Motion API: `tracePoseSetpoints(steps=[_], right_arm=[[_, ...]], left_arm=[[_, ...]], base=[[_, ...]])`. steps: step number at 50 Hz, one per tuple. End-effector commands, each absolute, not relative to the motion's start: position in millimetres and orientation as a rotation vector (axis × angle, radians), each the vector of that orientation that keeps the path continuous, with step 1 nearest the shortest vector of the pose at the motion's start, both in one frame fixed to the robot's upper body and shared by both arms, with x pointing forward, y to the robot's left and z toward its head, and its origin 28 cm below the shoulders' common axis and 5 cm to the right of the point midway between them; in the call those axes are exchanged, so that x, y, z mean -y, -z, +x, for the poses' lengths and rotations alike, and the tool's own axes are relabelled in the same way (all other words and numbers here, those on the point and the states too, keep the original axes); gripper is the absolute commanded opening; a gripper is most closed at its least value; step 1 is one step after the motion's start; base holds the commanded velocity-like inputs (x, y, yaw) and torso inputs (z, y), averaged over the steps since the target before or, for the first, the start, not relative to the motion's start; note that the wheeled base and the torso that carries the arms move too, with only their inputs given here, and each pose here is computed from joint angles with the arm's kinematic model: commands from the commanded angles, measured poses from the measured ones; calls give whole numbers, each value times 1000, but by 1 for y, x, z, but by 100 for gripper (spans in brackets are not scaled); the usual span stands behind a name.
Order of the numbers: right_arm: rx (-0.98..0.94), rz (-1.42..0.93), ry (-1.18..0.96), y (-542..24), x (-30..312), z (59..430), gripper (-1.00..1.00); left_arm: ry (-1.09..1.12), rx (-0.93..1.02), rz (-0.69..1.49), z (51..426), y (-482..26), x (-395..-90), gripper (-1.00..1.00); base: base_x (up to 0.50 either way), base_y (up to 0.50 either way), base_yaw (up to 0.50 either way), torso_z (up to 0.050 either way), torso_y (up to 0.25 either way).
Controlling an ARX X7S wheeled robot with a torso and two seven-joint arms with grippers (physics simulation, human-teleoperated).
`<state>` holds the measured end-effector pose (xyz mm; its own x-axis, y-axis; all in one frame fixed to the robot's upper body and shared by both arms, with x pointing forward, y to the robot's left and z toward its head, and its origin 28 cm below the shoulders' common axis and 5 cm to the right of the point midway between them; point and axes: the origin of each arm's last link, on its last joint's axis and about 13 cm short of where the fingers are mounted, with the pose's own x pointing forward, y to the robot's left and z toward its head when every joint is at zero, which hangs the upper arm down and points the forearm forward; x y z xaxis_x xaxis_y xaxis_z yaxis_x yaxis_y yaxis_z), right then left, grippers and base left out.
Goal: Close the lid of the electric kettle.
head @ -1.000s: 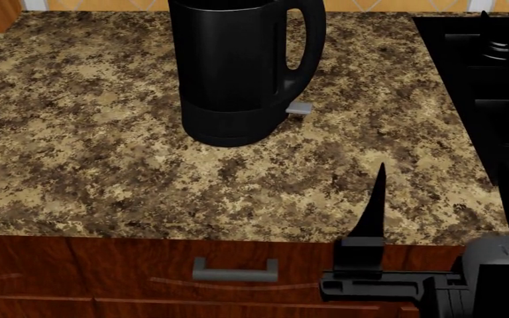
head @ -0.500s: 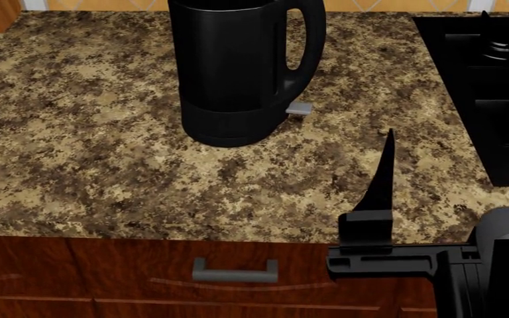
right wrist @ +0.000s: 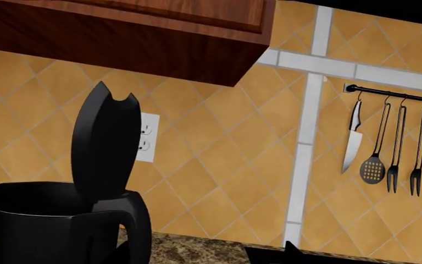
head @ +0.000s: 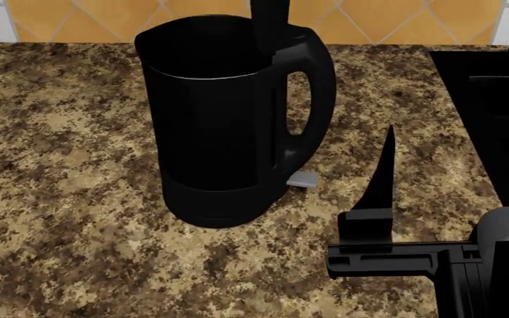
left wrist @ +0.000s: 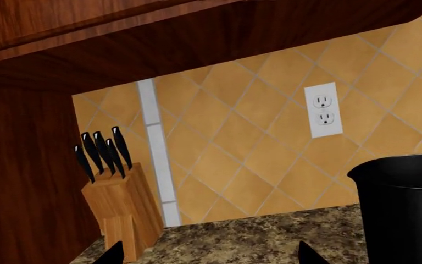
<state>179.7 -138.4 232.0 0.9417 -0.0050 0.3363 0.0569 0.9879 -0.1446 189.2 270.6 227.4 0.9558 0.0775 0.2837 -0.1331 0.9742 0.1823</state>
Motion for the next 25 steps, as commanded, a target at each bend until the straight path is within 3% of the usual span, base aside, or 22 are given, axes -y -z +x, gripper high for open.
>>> tracePoseSetpoints(steps=[1,25], right_arm=[[342,-150,28,-231,137,179,100],[334,-150,26,-231,136,182,100]], left_arm=[[-114,280,203,189,-228,-272,100],[-110,281,207,191,-231,-273,100]], base=[[500,0,0,0,0],[500,0,0,0,1]])
